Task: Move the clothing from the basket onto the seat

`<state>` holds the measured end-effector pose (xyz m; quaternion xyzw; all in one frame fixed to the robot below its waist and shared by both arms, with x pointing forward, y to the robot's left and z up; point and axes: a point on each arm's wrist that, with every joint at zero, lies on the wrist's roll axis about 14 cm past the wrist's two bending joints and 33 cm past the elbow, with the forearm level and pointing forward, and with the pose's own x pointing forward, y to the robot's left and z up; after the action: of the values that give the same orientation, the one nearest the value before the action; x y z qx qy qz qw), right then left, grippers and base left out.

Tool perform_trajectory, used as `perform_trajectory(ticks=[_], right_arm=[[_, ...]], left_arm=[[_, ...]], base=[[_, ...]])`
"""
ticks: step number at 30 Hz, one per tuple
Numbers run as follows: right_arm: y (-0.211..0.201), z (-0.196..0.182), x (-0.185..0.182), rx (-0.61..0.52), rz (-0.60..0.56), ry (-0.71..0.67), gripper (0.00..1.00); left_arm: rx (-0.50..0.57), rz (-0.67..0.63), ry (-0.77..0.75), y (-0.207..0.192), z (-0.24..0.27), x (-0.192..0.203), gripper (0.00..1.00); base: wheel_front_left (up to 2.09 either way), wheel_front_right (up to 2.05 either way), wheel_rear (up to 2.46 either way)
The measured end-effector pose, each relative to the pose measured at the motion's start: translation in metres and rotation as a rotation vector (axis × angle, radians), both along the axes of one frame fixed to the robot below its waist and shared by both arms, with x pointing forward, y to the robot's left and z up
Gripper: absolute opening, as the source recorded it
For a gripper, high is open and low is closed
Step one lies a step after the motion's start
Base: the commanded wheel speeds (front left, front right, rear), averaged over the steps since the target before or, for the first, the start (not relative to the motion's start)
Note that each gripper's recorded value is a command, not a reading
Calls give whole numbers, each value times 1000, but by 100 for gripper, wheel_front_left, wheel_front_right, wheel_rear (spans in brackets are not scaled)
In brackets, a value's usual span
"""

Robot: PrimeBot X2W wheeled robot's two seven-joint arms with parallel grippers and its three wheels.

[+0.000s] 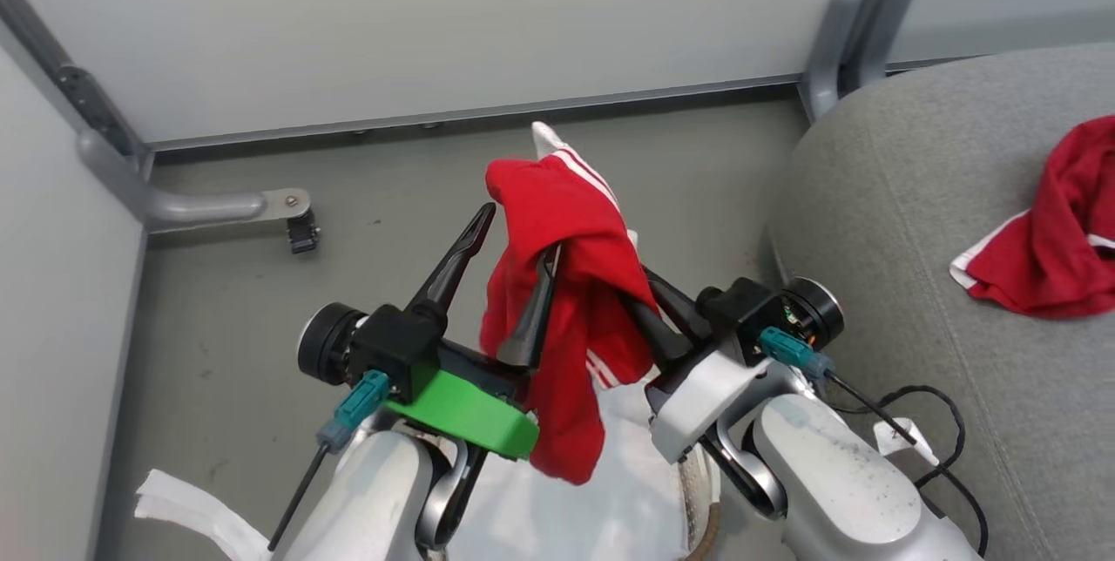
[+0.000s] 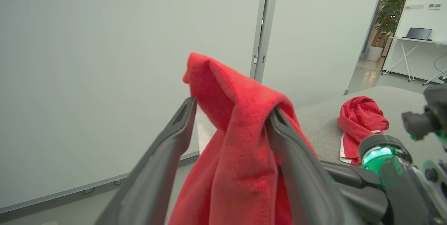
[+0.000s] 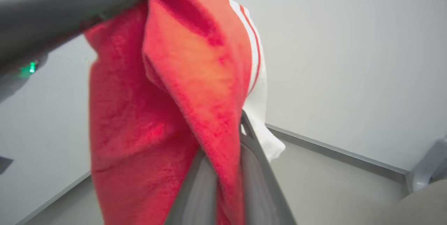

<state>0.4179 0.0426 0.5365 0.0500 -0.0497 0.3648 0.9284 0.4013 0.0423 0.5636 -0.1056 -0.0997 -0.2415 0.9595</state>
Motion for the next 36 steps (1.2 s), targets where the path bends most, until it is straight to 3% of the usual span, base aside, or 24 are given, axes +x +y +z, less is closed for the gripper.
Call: perform_trajectory(ticks=[11, 26, 29, 34, 36], right_arm=[[-123, 12, 6, 65, -356, -14, 0], [-283, 26, -46, 70, -833, -61, 0], [-303, 40, -38, 7, -882, -112, 0], [-331, 94, -4, -129, -896, -274, 0], [-344, 116, 9, -242, -902, -347, 0]], left_arm=[[30, -180, 73, -67, -33, 13, 100], [37, -541, 127, -188, -60, -12, 100], [37, -573, 156, -197, -74, -8, 100], [40, -561, 198, -193, -97, 8, 100], [42, -562, 211, -192, -106, 11, 100]], base=[[0, 0, 0], [0, 0, 0], [0, 0, 0], [0, 0, 0], [0, 0, 0]])
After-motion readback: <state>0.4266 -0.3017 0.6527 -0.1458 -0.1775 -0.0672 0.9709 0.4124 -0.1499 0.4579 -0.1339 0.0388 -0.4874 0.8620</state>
